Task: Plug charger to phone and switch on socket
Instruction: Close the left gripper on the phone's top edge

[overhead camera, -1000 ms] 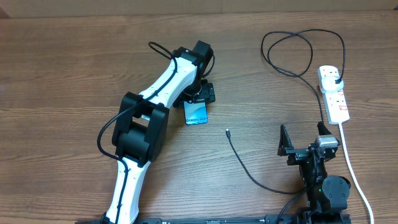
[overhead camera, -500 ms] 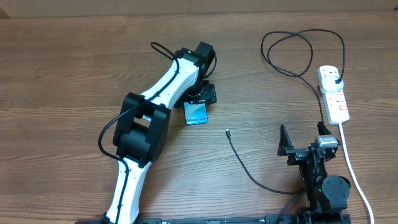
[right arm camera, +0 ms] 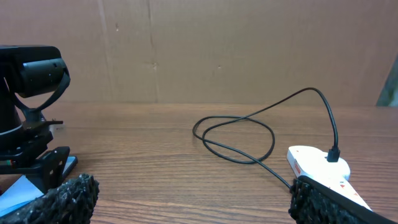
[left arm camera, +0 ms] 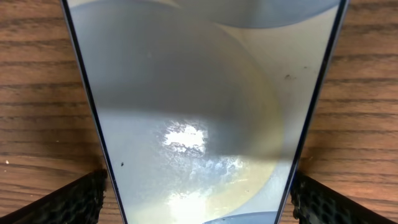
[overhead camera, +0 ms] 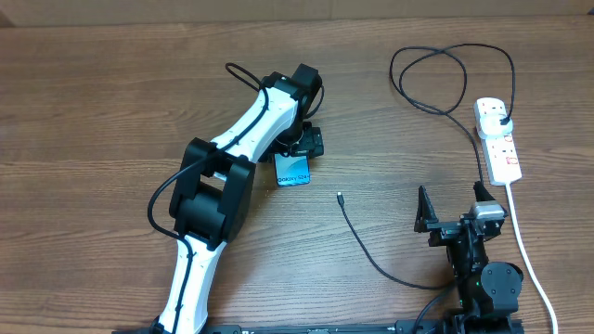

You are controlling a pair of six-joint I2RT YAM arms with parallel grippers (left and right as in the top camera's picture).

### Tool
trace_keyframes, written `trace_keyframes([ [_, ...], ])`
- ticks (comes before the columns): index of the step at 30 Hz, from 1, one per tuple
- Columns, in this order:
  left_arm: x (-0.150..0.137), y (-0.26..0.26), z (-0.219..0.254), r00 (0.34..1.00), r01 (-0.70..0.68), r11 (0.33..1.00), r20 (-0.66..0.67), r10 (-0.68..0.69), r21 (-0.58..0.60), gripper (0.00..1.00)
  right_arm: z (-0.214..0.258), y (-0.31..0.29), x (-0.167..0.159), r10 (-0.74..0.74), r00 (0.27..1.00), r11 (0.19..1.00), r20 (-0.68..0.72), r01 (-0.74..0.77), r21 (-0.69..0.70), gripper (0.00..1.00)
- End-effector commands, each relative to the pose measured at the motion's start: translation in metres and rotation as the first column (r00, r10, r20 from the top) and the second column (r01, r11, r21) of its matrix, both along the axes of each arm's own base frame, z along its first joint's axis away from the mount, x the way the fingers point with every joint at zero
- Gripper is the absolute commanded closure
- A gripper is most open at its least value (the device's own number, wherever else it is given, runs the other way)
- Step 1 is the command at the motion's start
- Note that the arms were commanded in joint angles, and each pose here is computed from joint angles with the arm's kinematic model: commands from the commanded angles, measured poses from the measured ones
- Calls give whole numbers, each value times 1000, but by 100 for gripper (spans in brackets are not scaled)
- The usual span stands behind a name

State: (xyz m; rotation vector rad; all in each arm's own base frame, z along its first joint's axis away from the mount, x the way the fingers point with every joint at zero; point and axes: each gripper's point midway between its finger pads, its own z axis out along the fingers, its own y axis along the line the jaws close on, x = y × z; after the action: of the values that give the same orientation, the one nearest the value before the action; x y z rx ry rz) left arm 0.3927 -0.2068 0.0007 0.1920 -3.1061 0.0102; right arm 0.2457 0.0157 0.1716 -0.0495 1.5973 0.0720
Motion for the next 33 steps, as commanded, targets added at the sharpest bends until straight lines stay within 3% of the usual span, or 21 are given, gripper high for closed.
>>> trace_keyframes([
  [1, -9, 3, -11, 1000, 0, 1000, -31, 1, 20, 2, -2, -1, 0, -5, 1000, 1000, 2, 5, -2, 0],
  [11, -9, 2, -11, 1000, 1, 1000, -31, 0, 19, 4, -2, -1, 0, -5, 1000, 1000, 2, 5, -2, 0],
  [18, -9, 2, -11, 1000, 0, 1000, -30, 0, 19, 11, -2, -1, 0, -5, 1000, 1000, 2, 5, -1, 0],
  [21, -8, 2, -11, 1000, 0, 1000, -29, 0, 18, 19, -2, -1, 0, -5, 1000, 1000, 2, 5, -2, 0],
  [33, -8, 4, -10, 999, -7, 1000, -35, 7, 14, 14, -2, -1, 0, -5, 1000, 1000, 2, 5, -2, 0],
])
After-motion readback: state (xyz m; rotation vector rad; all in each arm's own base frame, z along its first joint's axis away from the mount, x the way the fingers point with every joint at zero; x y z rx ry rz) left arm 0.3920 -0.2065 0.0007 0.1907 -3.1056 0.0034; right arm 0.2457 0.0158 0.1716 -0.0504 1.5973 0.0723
